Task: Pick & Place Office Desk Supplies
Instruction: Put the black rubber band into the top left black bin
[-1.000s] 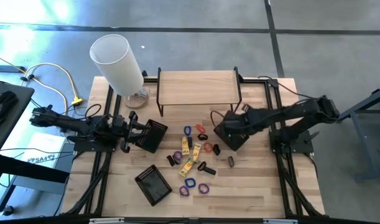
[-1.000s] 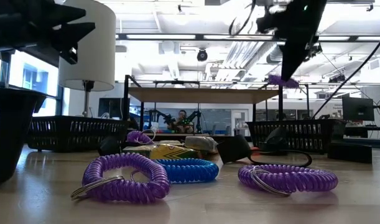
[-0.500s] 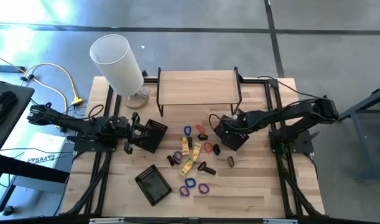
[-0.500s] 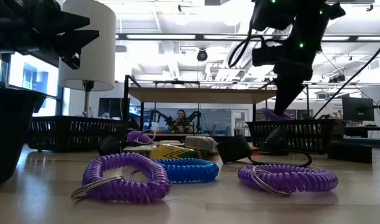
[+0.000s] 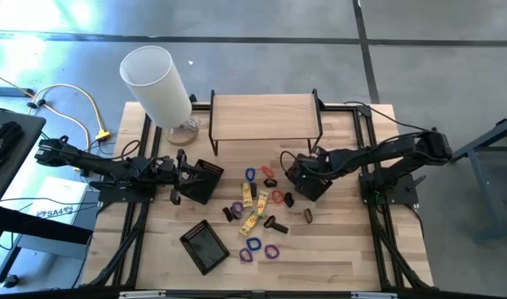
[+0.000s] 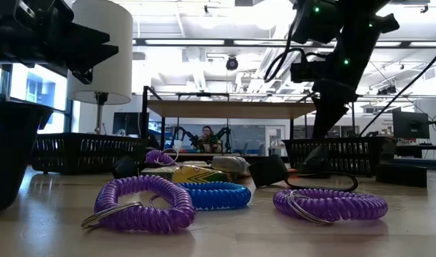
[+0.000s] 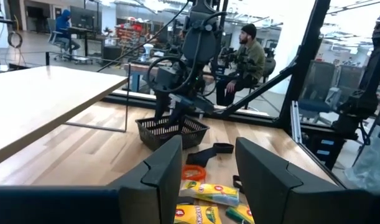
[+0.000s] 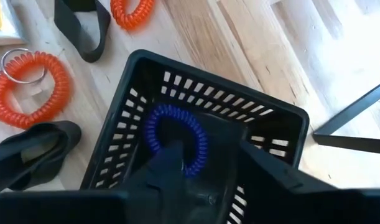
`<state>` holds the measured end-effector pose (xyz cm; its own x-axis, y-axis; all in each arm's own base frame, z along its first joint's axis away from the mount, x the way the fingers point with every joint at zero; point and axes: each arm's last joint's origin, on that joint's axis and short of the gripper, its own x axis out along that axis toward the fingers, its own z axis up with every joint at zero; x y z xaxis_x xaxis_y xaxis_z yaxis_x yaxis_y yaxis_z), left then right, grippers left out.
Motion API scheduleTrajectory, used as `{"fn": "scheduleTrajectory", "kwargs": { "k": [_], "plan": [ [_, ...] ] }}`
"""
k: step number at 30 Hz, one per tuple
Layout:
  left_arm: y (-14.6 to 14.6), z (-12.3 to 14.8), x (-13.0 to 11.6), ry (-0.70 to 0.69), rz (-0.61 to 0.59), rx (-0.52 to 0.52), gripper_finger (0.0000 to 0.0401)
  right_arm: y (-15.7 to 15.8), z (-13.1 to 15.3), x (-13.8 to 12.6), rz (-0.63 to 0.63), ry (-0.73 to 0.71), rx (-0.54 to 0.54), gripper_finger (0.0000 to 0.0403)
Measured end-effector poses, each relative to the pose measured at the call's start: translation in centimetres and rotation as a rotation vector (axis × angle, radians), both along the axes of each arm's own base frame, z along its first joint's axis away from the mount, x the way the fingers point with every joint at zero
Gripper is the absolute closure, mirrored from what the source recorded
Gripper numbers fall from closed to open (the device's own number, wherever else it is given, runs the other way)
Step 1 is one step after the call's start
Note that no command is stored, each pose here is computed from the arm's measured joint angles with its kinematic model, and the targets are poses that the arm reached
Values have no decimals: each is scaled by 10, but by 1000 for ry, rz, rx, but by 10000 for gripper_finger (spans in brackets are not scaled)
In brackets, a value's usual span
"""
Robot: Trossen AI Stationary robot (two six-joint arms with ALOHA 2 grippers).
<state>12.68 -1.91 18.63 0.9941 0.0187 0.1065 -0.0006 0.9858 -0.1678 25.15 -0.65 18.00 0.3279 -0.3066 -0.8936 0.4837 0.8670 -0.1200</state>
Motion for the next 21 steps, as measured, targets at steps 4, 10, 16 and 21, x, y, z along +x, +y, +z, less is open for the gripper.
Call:
{"fn": "scheduleTrajectory", "kwargs": {
  "k": [4,10,16,21],
  "plan": [
    [0,0,0,-2,0,-1,256,-1,15,3,43,-9,-34,209],
    [0,1,0,-6,0,-2,256,8,72,10,114,-135,67,202],
    [0,1,0,-5,-1,-5,256,32,89,-1,123,-180,473,205],
    [0,1,0,-5,-1,-5,256,65,81,-11,-17,-52,592,206]
  ]
}}
